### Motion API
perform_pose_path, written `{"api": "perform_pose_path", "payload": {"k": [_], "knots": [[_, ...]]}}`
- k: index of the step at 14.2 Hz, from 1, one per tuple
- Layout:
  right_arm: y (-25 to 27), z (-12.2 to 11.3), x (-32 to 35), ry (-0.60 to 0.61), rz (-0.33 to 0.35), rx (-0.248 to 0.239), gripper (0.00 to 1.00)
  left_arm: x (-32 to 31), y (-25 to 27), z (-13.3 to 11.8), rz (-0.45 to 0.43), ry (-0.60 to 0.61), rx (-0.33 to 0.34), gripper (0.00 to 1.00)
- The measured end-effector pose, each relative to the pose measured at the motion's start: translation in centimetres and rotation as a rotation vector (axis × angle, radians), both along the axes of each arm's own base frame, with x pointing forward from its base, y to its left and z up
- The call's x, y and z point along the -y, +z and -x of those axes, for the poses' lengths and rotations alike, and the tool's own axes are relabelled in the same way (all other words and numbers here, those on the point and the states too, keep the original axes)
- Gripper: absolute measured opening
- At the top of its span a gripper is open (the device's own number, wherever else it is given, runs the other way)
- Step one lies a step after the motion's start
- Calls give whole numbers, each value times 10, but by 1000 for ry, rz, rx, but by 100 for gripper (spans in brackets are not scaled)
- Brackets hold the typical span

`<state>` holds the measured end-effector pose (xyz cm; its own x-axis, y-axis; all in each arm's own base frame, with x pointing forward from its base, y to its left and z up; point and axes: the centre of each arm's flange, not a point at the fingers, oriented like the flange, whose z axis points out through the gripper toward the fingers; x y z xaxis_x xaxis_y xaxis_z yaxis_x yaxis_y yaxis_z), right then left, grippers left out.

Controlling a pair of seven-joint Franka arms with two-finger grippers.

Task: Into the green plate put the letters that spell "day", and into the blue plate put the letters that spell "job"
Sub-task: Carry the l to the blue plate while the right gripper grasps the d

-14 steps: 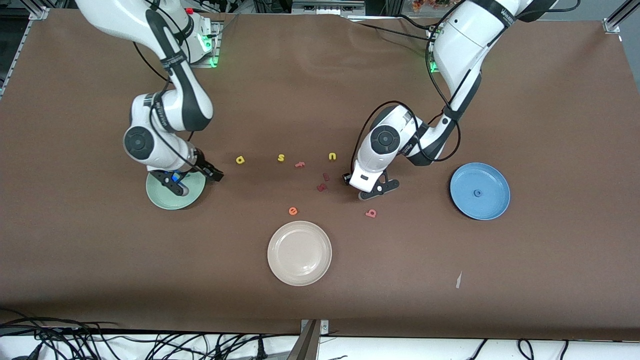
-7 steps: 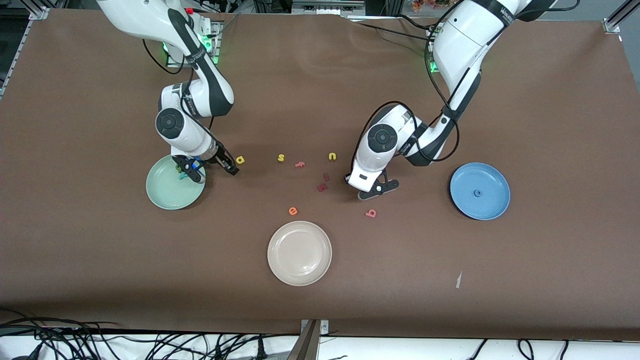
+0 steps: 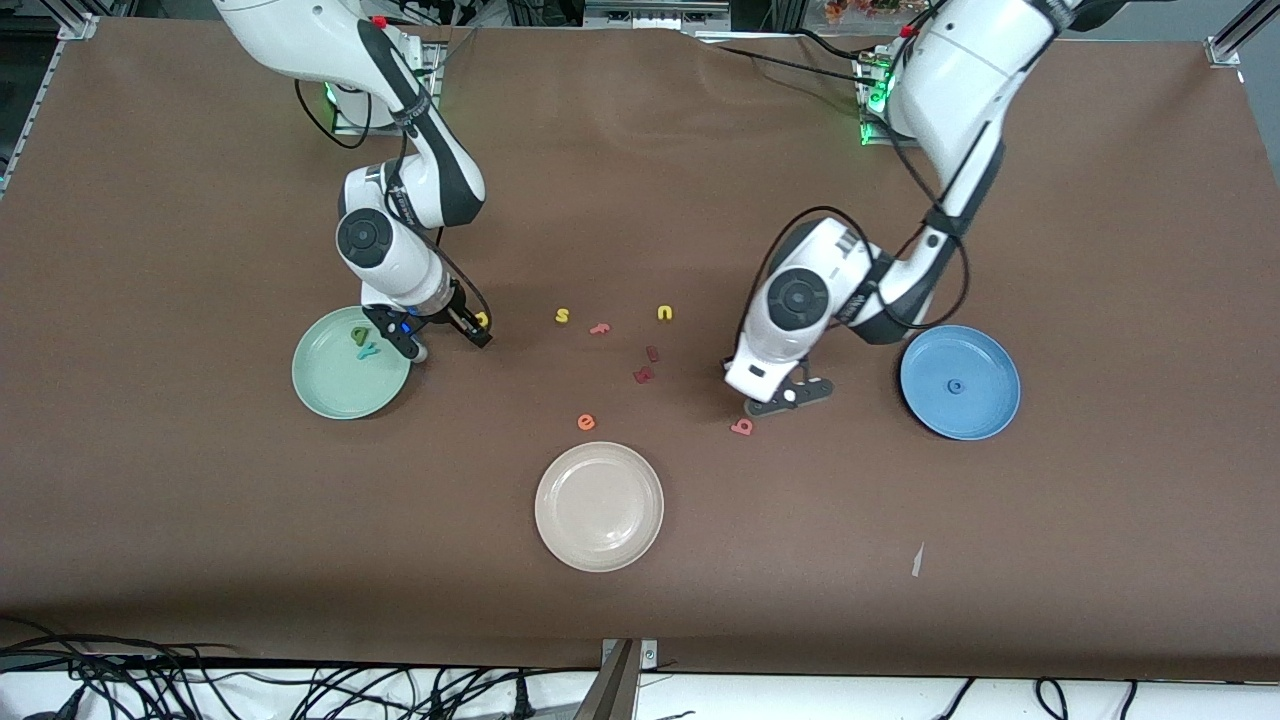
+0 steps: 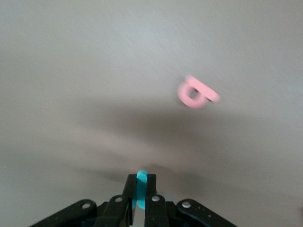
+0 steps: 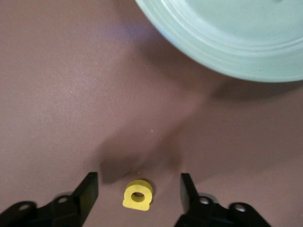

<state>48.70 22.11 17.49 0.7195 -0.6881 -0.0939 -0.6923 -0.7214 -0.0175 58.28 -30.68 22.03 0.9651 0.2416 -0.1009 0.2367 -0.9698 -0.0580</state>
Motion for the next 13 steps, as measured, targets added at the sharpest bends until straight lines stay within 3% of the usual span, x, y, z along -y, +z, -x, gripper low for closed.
{"api": "perform_pose_path", "payload": {"k": [3, 6, 11, 13], "knots": [[-2, 1, -1, 0, 2, -2, 57, -70, 26, -23, -6, -168, -51, 11], [1, 1, -2, 1, -1, 2, 26, -140, 30, -36, 24, -334, -76, 11], [5, 0, -5, 10, -5, 13, 26, -252, 24, -36, 77, -501, -116, 11], [17, -5, 1, 25, -8, 24, 26, -285, 17, -30, 93, -534, -100, 11]]}}
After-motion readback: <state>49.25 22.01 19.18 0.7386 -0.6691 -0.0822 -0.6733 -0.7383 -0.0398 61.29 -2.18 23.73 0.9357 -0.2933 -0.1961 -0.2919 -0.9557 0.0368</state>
